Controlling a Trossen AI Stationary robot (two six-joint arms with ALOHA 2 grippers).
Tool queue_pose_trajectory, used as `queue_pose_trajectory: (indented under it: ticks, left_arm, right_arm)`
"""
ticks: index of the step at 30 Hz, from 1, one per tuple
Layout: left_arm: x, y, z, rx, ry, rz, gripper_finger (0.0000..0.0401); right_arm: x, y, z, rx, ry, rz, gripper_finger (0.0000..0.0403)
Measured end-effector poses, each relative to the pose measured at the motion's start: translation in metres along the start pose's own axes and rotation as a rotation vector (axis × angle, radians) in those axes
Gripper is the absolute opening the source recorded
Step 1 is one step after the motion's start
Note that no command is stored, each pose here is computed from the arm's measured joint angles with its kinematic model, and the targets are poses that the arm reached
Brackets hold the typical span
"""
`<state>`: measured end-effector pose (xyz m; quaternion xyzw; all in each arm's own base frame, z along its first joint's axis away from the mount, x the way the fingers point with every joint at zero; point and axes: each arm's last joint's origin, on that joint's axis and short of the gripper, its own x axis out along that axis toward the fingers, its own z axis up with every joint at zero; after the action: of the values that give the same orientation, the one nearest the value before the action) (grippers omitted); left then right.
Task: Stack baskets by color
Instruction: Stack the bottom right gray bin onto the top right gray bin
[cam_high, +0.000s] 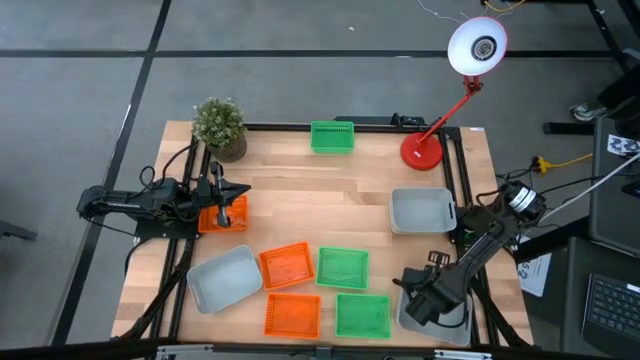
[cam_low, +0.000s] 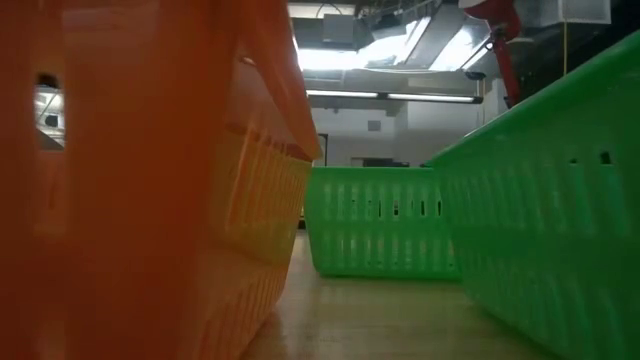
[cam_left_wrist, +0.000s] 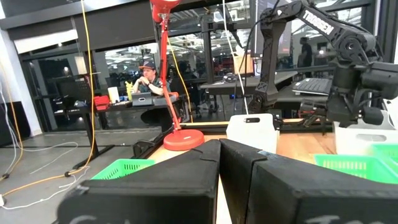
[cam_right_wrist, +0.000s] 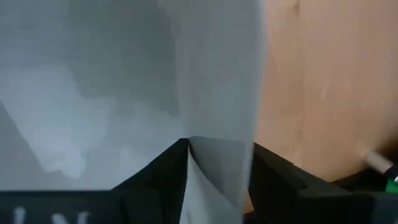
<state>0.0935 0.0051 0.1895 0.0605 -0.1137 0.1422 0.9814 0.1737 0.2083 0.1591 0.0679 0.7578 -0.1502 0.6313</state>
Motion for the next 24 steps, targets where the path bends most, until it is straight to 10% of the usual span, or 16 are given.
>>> queue_pose_trajectory:
  ticks: [6,17,24]
  left_arm:
    - [0.0,0.0,0.0,0.0,0.0,0.0,0.0]
    - [0.0,0.0,-0.001,0.005,0.014,-0.003,0.0]
    - [0.0,-0.001,-0.004,0.012,0.038,-0.007,0.0]
  right_arm:
    - [-0.008,-0.005,-0.002,-0.044,0.019,-0.066,0.0016]
    - [-0.067,-0.016,0.004,-0.184,0.0,-0.257,0.0002]
    - [-0.131,-0.033,0.016,-0.256,-0.39,-0.264,0.0002]
